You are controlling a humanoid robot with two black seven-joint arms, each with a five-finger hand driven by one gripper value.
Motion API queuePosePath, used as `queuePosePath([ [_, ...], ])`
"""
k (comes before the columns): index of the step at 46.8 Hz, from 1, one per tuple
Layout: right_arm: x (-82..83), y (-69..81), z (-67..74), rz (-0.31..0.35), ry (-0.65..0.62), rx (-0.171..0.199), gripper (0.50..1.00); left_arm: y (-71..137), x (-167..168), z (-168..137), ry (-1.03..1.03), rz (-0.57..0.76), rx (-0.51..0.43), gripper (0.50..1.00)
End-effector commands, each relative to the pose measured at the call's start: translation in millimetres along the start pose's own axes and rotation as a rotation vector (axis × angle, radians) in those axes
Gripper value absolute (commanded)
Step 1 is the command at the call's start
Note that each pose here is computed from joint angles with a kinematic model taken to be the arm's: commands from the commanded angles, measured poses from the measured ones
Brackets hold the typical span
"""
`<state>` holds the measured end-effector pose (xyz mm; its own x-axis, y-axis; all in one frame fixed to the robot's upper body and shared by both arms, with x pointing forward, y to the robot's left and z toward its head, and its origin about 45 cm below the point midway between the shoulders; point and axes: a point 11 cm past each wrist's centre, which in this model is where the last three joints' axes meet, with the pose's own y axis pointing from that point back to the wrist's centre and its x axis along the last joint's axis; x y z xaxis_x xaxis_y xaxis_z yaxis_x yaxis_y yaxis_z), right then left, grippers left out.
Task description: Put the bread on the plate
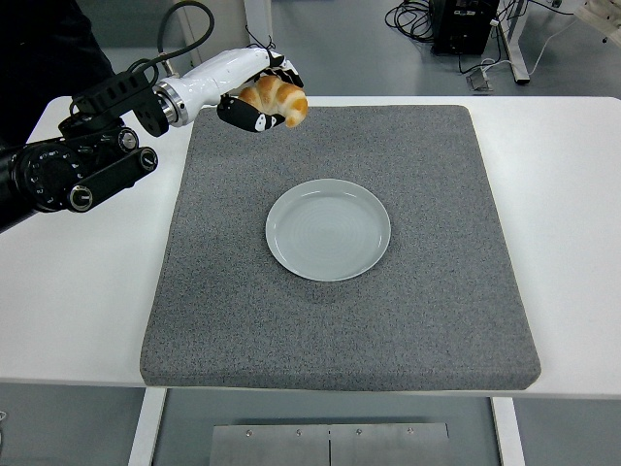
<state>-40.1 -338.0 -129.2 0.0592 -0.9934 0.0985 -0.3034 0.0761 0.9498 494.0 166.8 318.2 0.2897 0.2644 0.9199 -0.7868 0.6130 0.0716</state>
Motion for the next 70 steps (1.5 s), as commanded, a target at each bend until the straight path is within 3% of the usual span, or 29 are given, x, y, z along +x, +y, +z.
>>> queuePosePath([
  [1,-0.2,0.0,0.0,-0.001,0.000,0.000,1.000,-1.3,-5.5,10.1,-0.001,-0.014,-0.029,0.583],
  [15,-0.1,0.0,0.0,-0.001,-0.001,0.000,1.000,-8.7,-30.7,38.8,-0.051,-0.063,-0.111,0.590],
  [38,0.0,0.0,0.0,0.000,0.001,0.000,1.000,-1.7,-67.4,76.6,-0.128,-0.139,-0.250,0.590],
  [54,-0.1,0.0,0.0,-0.001,-0.001,0.000,1.000,8.2,-96.0,67.2,-0.141,-0.172,-0.244,0.592],
  [70,-0.1,0.0,0.0,-0.001,-0.001,0.000,1.000,11.3,-101.8,58.3,-0.158,-0.159,-0.227,0.593],
])
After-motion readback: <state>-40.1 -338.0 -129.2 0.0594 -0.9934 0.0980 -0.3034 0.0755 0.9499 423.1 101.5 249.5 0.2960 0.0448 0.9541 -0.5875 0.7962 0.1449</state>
